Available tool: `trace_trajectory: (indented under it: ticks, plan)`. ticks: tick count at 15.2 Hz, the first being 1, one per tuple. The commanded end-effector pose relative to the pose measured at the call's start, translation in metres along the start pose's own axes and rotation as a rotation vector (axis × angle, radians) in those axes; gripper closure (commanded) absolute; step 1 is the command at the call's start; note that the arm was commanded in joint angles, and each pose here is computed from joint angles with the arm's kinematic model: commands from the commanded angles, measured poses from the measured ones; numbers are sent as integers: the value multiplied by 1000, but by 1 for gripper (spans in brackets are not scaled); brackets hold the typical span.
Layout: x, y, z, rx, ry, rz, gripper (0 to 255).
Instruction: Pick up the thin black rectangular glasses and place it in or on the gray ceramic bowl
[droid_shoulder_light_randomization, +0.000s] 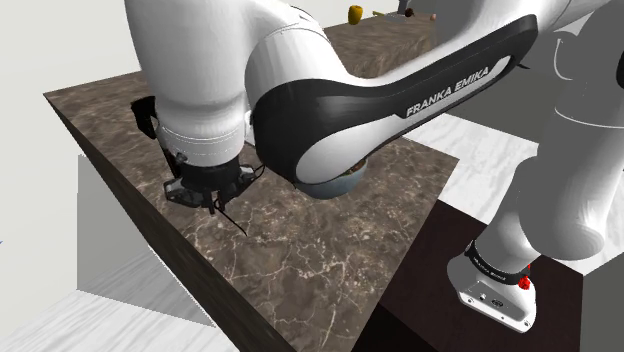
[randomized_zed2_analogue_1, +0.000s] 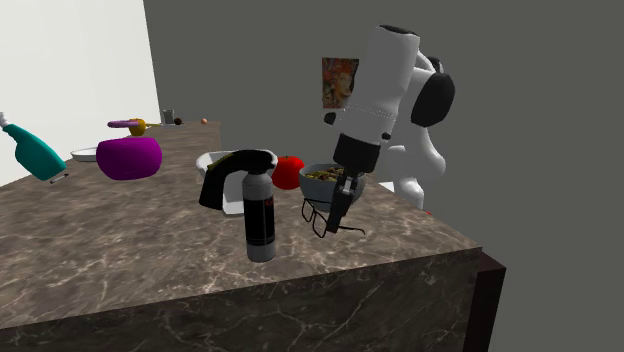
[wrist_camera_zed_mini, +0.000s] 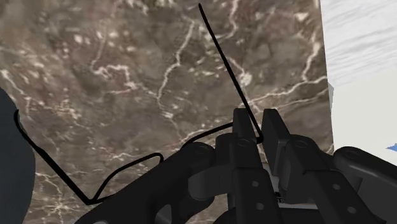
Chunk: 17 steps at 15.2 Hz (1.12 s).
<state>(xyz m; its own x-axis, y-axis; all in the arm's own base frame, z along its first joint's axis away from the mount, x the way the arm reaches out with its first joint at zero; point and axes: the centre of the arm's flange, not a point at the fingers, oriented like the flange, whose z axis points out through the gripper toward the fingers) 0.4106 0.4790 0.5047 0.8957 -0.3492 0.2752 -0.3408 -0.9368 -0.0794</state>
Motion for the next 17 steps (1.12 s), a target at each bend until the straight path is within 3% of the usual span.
trace_trajectory:
  ticks: [1, 17]
  plan:
    - [2, 0, -10, 0, 0, 0, 255]
    - [25, -7, -91, 0, 0, 0, 255]
